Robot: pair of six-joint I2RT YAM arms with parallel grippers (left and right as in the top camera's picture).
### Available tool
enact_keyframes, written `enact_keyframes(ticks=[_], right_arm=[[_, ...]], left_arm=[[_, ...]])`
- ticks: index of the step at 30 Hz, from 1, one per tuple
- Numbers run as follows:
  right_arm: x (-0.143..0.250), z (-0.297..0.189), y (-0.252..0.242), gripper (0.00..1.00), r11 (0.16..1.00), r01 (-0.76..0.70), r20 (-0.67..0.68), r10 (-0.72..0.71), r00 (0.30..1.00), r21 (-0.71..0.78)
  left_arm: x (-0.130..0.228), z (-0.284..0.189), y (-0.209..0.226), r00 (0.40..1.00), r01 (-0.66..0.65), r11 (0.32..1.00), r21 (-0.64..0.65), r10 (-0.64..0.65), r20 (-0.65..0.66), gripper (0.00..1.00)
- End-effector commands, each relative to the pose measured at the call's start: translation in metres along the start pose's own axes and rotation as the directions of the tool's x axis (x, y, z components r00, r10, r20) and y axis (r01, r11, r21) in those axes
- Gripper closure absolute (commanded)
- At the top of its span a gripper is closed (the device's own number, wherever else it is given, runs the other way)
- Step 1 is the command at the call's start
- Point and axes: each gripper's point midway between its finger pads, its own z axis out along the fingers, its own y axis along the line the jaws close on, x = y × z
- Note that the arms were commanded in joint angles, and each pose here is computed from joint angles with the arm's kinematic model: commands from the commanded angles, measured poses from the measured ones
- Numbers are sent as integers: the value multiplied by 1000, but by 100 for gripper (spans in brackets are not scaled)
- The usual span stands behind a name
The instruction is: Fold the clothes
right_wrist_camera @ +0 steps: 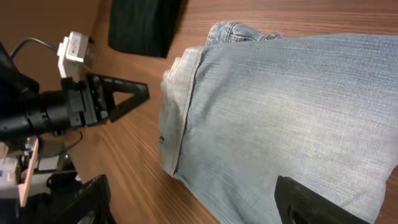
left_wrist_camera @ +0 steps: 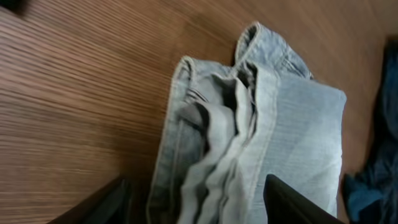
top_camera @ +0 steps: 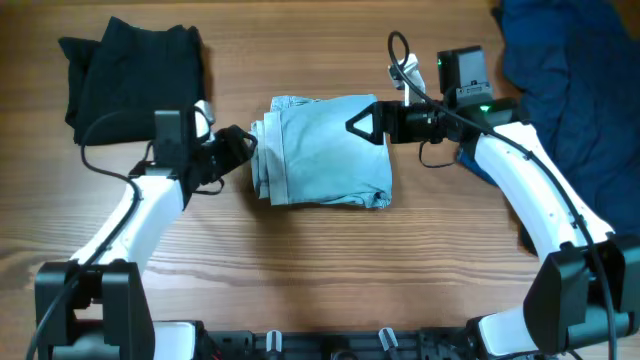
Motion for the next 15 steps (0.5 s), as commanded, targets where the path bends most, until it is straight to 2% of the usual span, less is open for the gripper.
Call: enact_keyframes(ticks=[1, 8, 11, 15], right_arm=[[-1, -3, -4, 12, 999, 4, 3, -4, 1000, 49], [7, -3, -5, 12, 998, -15, -27, 17, 999, 54], [7, -3, -5, 12, 998, -15, -27, 16, 999, 54], [7, -3, -5, 12, 998, -18, -25, 20, 999, 54]], left_arm=[[8, 10, -1, 997, -30, 997, 68, 34, -70, 28], [17, 58, 20, 991, -1, 996, 92, 13, -130, 26], [22, 69, 13, 989, -7, 989, 147, 29, -148, 26], [48, 87, -8, 977, -47, 981, 189, 85, -198, 28]])
